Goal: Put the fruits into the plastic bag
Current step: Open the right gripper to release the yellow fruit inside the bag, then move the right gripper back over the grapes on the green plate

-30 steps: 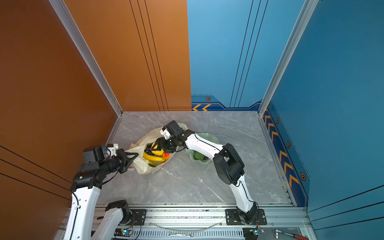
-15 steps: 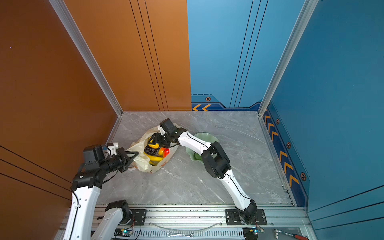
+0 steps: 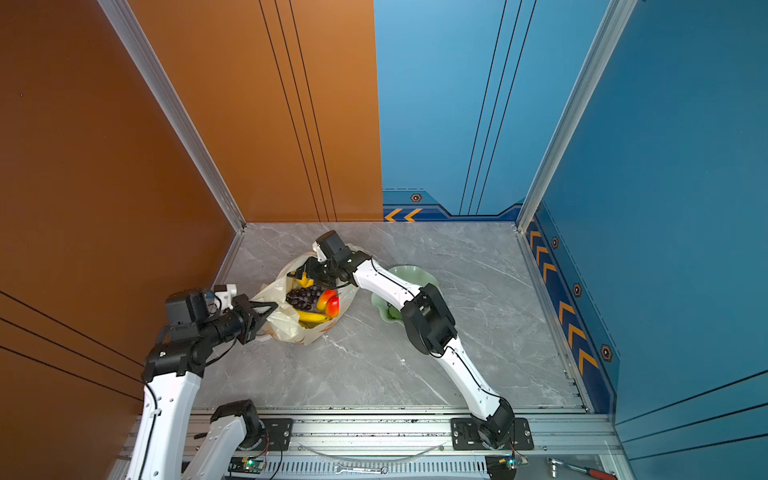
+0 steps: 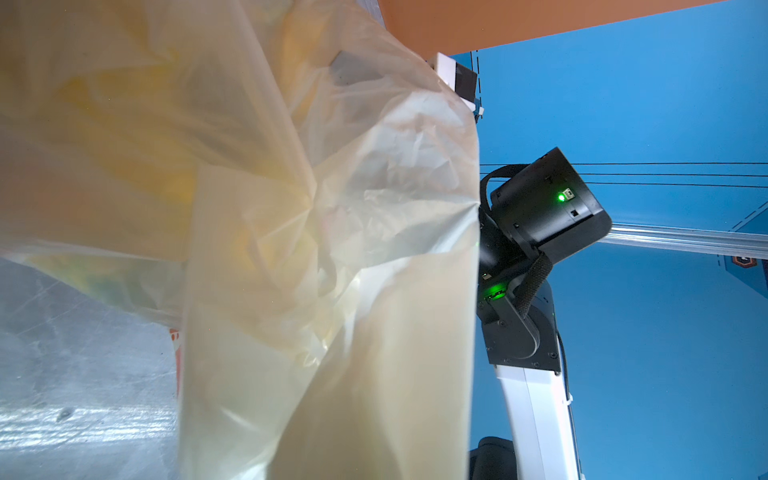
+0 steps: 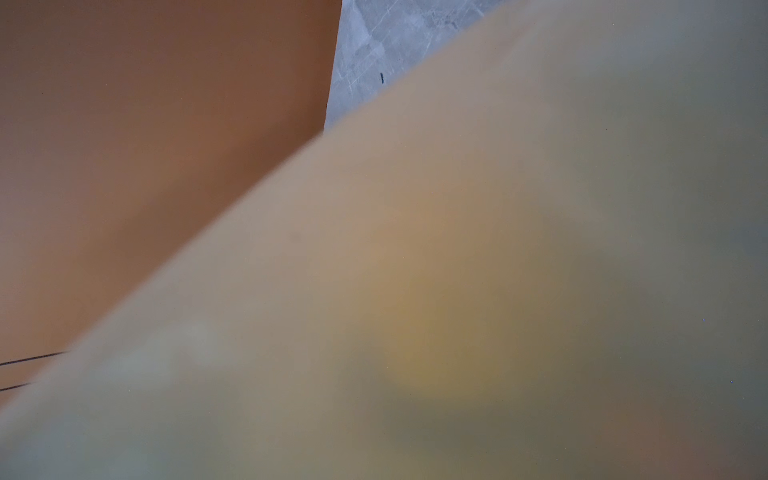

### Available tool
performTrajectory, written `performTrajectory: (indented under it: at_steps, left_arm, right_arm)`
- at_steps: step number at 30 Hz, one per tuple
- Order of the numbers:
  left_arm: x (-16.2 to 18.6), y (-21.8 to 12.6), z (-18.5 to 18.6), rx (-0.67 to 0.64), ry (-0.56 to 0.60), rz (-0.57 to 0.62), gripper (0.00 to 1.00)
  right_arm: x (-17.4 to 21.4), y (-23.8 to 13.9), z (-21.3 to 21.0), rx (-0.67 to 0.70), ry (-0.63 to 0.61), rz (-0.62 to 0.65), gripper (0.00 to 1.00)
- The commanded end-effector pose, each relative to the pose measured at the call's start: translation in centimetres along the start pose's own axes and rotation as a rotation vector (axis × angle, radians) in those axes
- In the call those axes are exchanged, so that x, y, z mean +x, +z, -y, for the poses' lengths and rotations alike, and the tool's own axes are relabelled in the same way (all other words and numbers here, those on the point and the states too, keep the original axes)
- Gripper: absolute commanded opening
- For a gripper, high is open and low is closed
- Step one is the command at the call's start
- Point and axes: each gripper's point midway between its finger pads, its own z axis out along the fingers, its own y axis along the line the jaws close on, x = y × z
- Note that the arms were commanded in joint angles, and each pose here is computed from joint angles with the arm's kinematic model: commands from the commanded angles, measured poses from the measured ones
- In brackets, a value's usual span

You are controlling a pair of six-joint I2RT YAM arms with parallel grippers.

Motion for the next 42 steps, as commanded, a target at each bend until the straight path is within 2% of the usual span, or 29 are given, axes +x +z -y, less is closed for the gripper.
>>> performTrajectory:
  at_steps: [1,7,14,27,32,34,42]
  left_arm:
    - [0.3,-0.2,1.1,0.034,0.024,-0.012,0.0]
    - [0.3,-0.4,1.3,0.039,0.027,-0.01,0.0]
    - [0.2,-0.6,1.6,0.043,0.031,-0.002,0.0]
    - [-0.1,-0.6,1.5,0.034,0.027,0.016,0.0]
    - [-0.4,-0.8,1.8,0.035,0.035,0.029,0.0]
    - [-0.5,-0.8,1.9,0.036,0.037,0.033,0.0]
    - [-0.6,-1.0,1.9,0.036,0.037,0.048,0.0]
  right_arm:
    - [-0.6,-0.4,-1.0,-0.008,-0.01,0.027,1.0]
    - [-0.5,-0.9,-1.5,-0.002,-0.023,0.031,1.0]
    - [0.5,-2.6,-2.4,0.042,-0.097,0.016,1.0]
    - [2.4,-8.5,-2.5,0.184,-0.257,0.007,1.0]
    - [4.2,-11.5,-1.7,0.307,-0.36,-0.026,1.0]
    - [4.6,-14.0,-2.2,0.343,-0.411,-0.012,1.0]
    - [5.8,-21.6,1.8,0.621,-0.494,0.023,1.0]
